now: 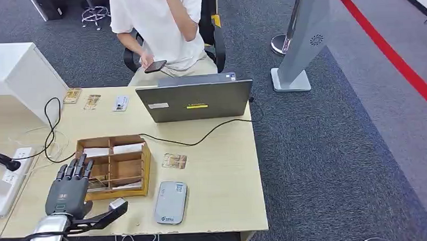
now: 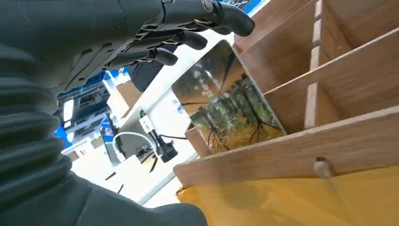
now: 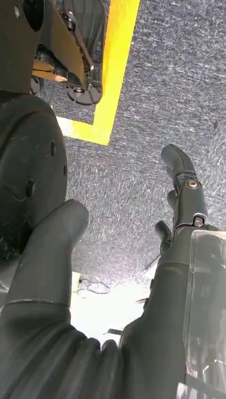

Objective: Pass the card to the sensor for recognition and then transmit it.

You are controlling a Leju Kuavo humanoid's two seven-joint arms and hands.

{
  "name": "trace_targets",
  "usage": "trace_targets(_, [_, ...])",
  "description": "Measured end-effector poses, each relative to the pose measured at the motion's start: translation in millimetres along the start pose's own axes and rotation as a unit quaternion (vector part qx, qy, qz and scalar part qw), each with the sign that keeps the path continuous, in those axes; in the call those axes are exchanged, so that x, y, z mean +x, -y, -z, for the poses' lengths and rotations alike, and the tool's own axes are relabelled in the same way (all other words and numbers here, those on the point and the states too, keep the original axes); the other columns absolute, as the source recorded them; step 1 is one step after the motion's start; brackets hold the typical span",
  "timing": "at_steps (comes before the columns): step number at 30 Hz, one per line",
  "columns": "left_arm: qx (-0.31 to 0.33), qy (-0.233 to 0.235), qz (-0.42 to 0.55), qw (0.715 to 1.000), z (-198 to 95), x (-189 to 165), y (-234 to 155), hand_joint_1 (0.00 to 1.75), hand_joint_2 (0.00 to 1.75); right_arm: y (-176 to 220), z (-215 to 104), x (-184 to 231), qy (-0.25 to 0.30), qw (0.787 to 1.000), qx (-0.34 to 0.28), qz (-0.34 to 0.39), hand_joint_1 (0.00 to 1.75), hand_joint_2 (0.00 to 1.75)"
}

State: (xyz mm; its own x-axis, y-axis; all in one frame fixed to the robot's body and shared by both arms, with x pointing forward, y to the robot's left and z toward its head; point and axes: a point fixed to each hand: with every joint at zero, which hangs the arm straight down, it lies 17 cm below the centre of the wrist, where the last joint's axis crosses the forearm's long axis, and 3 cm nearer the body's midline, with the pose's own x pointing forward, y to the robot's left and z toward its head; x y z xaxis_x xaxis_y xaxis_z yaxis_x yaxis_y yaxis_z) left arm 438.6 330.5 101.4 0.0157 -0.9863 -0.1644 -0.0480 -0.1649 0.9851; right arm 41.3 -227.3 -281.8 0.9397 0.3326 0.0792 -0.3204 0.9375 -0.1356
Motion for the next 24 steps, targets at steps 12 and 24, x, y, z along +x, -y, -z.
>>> trace_targets(12, [-0.014, 0.018, 0.002, 1.0, 16, 1, -11, 0.0, 1.75, -1, 0, -1, -0.001, 1.0, 0.001, -0.005, 0.0, 1.75])
trace_targets(24, [-0.038, 0.039, 0.016, 0.998, 16, -10, -4, 0.0, 1.75, -2, 0, -3, -0.006, 1.0, 0.002, -0.006, 0.0, 1.75])
